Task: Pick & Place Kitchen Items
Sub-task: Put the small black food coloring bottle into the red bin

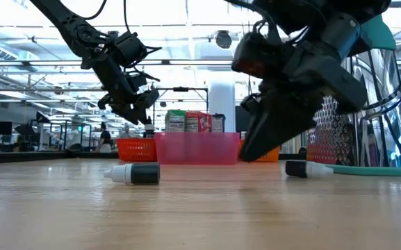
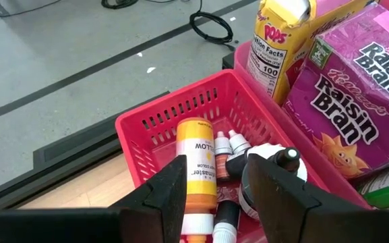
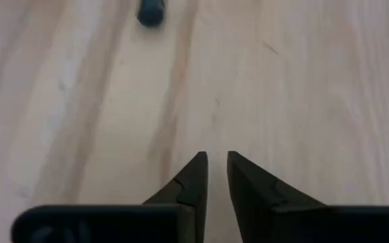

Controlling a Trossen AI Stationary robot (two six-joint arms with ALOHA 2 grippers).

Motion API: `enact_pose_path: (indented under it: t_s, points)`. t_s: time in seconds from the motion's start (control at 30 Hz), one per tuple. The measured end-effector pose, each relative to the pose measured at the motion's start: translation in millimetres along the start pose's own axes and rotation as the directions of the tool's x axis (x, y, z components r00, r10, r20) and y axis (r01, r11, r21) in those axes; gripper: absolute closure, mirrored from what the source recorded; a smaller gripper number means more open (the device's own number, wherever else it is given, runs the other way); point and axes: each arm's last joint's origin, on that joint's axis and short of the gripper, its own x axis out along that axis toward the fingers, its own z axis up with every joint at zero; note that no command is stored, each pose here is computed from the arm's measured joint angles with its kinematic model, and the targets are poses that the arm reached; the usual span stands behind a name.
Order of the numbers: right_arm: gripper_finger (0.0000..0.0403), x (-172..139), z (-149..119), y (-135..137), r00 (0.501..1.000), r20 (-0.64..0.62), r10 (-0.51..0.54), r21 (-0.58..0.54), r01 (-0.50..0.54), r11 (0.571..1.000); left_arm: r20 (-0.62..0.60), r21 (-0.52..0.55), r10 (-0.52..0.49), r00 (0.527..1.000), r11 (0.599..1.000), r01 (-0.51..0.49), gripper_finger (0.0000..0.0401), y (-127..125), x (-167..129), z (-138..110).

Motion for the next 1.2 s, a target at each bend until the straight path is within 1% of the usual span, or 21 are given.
enact_pose_path:
  t_s: [0.17,0.33,0.4,0.5,0.57,0.63,0.7,0.83,0.9,0.97,1.03,1.13,1.2]
  points:
    - [0.0329,0.2,1.7,1.9,1.000,0.018,0.006,-0.002,-0.006,1.000,-0.006,0.002,0.002,1.000,1.000,-0.002,0.0242,0.2,0.0,-0.7]
    - [0.0328,-2.5,2.7,1.7,1.000,0.017,0.003,-0.008,-0.003,1.000,-0.009,0.003,0.003,1.000,1.000,-0.003,0.0242,0.2,0.0,-0.9]
    - [0.0331,-11.5,4.5,0.6,1.000,0.012,-0.026,-0.028,0.026,0.999,-0.009,0.003,0.003,1.000,1.000,-0.003,0.0242,0.3,0.0,-1.0]
    - [0.0334,-30.6,9.1,-3.2,0.993,0.011,-0.116,-0.048,0.117,0.992,-0.009,0.003,0.003,1.000,1.000,-0.003,0.0242,0.2,0.0,-1.0]
    - [0.0334,-46.9,11.1,-9.1,0.987,0.009,-0.162,-0.033,0.162,0.986,-0.010,0.003,0.003,1.000,1.000,-0.003,0.0242,0.3,0.0,-1.0]
    - [0.0330,-63.4,17.1,-18.3,0.984,0.032,-0.177,0.007,0.177,0.984,-0.009,0.004,0.003,1.000,1.000,-0.003,0.0242,0.2,0.0,-1.1]
    - [0.0323,-78.1,18.5,-29.5,0.980,0.027,-0.199,0.034,0.198,0.980,-0.009,0.001,0.002,1.000,1.000,-0.002,0.0242,0.1,-0.1,-1.0]
    - [0.0303,-96.5,17.1,-54.9,0.974,-0.004,-0.229,0.065,0.228,0.971,-0.006,-0.003,0.001,1.000,1.000,-0.001,0.0242,0.0,0.0,-0.8]
    - [0.0291,-100.5,17.0,-66.8,0.974,-0.006,-0.226,0.108,0.225,0.968,-0.006,-0.003,0.001,1.000,1.000,-0.001,0.0242,0.0,0.0,-0.8]
    - [0.0281,-100.8,17.2,-72.4,0.977,-0.003,-0.213,0.134,0.211,0.968,-0.006,-0.004,0.001,1.000,1.000,-0.001,0.0242,-0.1,0.0,-0.8]
    - [0.0273,-100.6,19.3,-73.4,0.981,0.020,-0.193,0.113,0.190,0.975,-0.005,-0.004,0.001,1.000,1.000,-0.001,0.0242,-0.1,0.0,-0.7]
    - [0.0269,-98.0,20.6,-74.2,0.981,0.033,-0.194,0.063,0.191,0.980,-0.003,-0.003,0.000,1.000,1.000,0.000,0.0242,-0.3,0.0,-0.6]
    - [0.0269,-98.3,20.8,-79.5,0.978,0.035,-0.204,0.066,0.202,0.977,-0.002,-0.003,0.000,1.000,1.000,0.000,0.0242,-0.3,0.0,-0.5]
